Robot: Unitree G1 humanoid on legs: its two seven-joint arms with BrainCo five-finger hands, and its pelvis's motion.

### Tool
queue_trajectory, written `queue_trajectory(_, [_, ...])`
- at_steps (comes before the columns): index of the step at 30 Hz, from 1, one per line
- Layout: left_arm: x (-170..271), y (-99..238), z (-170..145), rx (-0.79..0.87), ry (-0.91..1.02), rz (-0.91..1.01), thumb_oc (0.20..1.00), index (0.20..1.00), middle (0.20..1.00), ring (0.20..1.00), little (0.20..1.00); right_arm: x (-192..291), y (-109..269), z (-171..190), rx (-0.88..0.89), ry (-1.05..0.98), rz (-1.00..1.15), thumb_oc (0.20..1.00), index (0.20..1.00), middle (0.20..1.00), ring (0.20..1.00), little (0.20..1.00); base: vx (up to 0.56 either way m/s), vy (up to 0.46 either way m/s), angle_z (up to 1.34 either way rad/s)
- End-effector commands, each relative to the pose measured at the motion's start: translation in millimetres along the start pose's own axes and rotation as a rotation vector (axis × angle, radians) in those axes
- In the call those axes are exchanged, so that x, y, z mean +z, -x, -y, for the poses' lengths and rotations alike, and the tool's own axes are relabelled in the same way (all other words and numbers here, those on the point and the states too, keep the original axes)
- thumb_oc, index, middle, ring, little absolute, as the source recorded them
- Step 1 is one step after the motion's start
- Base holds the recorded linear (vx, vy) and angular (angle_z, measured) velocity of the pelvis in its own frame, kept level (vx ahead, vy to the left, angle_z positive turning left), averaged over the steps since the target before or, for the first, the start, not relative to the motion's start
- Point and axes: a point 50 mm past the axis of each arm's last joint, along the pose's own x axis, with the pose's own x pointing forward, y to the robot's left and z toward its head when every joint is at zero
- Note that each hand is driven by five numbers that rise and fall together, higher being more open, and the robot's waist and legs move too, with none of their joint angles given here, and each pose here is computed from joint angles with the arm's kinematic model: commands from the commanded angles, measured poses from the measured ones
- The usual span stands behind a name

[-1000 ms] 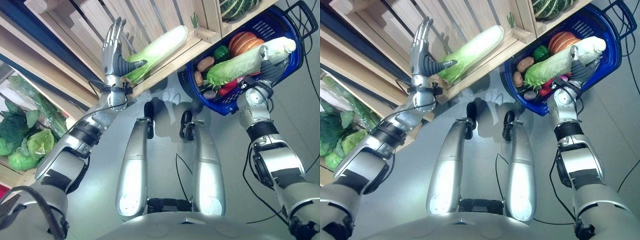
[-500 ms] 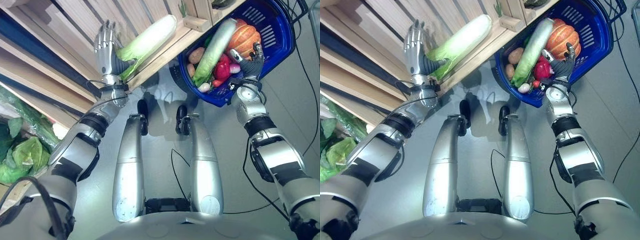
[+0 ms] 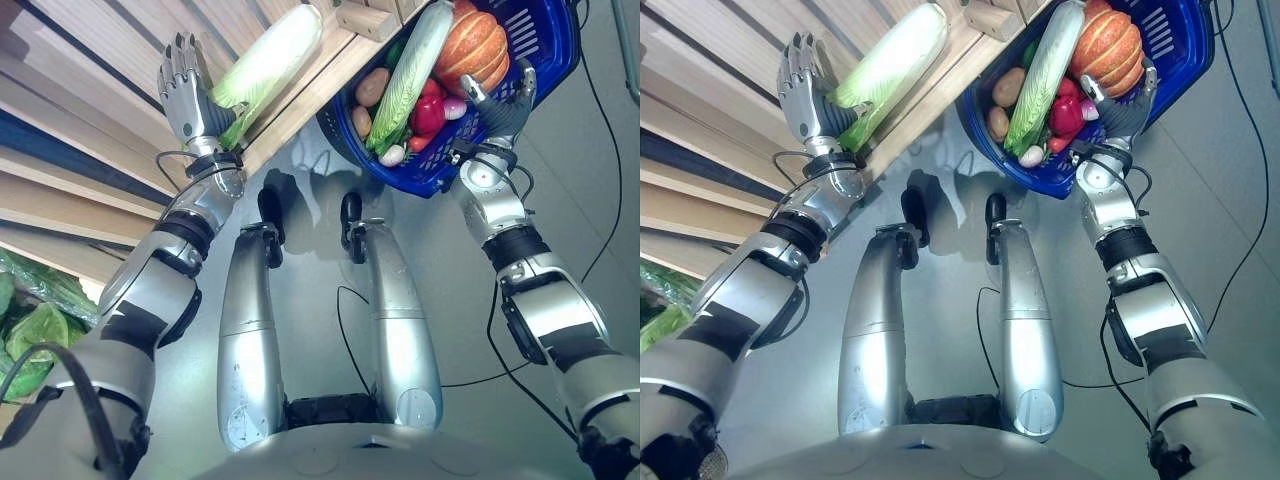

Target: Pick up fruits and vegetables into the basket

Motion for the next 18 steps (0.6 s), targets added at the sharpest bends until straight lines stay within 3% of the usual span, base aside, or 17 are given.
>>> queue_trajectory(1, [-7.5,-3.1,-0.6,-0.025,0.028,-0.08,1.0,1.0,1.0,1.0,1.0,2.0,18.1,-3.4,0.021,-0.07,0.056,1.0,1.0,1.0,1.0,1.0,-0.02,0.019,-0.05])
queue_trajectory(7, [-7.4,2.7,5.9,-0.074,-0.007,-0.098,1.0,1.0,1.0,1.0,1.0,0.9,39.0,-9.5,0.077,-0.193,0.073,1.0,1.0,1.0,1.0,1.0,-0.02,0.017,-0.01])
queue_trajectory(18, [-13.5,15.0,14.5,-0.116,-0.074,-0.127,1.0,1.0,1.0,1.0,1.0,9.7,61.2,-28.6,0.174,-0.231,0.105,1.0,1.0,1.0,1.0,1.0,-0.01,0.0,-0.03])
